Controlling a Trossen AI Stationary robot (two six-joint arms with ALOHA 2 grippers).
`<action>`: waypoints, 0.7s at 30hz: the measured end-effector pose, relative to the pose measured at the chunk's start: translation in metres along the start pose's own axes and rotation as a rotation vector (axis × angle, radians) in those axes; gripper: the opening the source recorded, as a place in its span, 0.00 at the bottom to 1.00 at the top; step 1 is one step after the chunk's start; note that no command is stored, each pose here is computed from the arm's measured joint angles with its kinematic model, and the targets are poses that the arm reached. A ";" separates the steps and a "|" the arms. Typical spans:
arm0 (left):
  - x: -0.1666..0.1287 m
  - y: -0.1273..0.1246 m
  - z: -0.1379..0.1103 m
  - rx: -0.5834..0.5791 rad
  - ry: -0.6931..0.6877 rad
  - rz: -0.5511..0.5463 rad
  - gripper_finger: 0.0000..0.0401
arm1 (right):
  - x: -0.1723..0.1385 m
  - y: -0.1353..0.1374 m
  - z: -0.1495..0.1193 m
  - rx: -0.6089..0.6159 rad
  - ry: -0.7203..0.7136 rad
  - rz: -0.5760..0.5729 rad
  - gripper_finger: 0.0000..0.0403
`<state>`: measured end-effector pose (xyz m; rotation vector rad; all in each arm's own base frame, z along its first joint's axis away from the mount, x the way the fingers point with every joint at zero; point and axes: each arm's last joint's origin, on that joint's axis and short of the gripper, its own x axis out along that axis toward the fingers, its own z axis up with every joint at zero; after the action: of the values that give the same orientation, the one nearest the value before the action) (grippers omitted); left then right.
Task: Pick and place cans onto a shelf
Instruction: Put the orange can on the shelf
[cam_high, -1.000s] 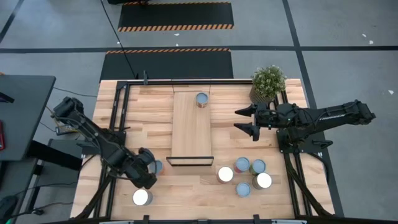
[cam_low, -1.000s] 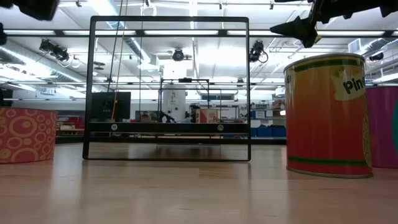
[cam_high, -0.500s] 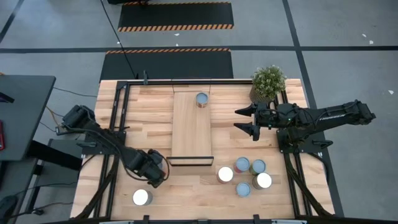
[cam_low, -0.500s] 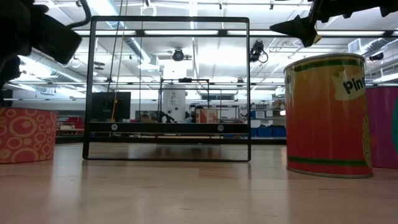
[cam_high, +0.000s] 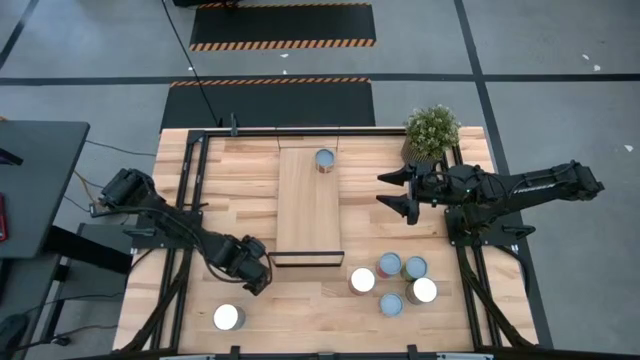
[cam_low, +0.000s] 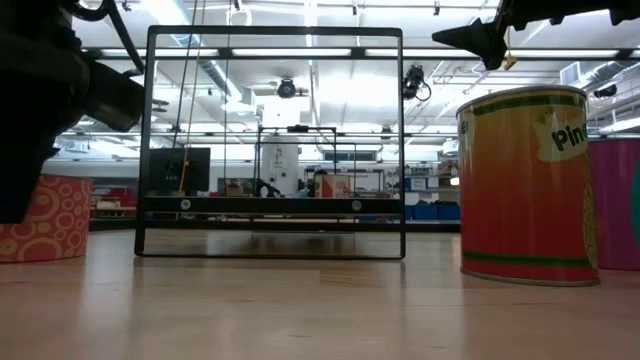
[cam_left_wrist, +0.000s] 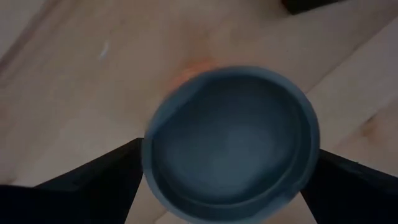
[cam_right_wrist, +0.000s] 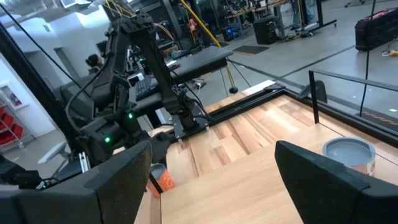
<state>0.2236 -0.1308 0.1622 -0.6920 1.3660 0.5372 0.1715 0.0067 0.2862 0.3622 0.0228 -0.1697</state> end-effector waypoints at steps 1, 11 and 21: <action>0.000 0.000 0.000 0.001 -0.004 0.003 0.97 | 0.000 0.000 0.000 0.000 0.000 0.000 0.87; 0.001 0.003 0.002 -0.012 -0.021 0.031 0.84 | 0.000 0.000 0.000 -0.006 0.000 0.000 0.87; -0.013 0.015 0.004 -0.045 0.012 0.071 0.69 | 0.000 0.000 0.000 -0.008 0.000 0.000 0.87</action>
<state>0.2135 -0.1171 0.1736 -0.6854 1.3972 0.6231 0.1715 0.0067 0.2861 0.3545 0.0237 -0.1696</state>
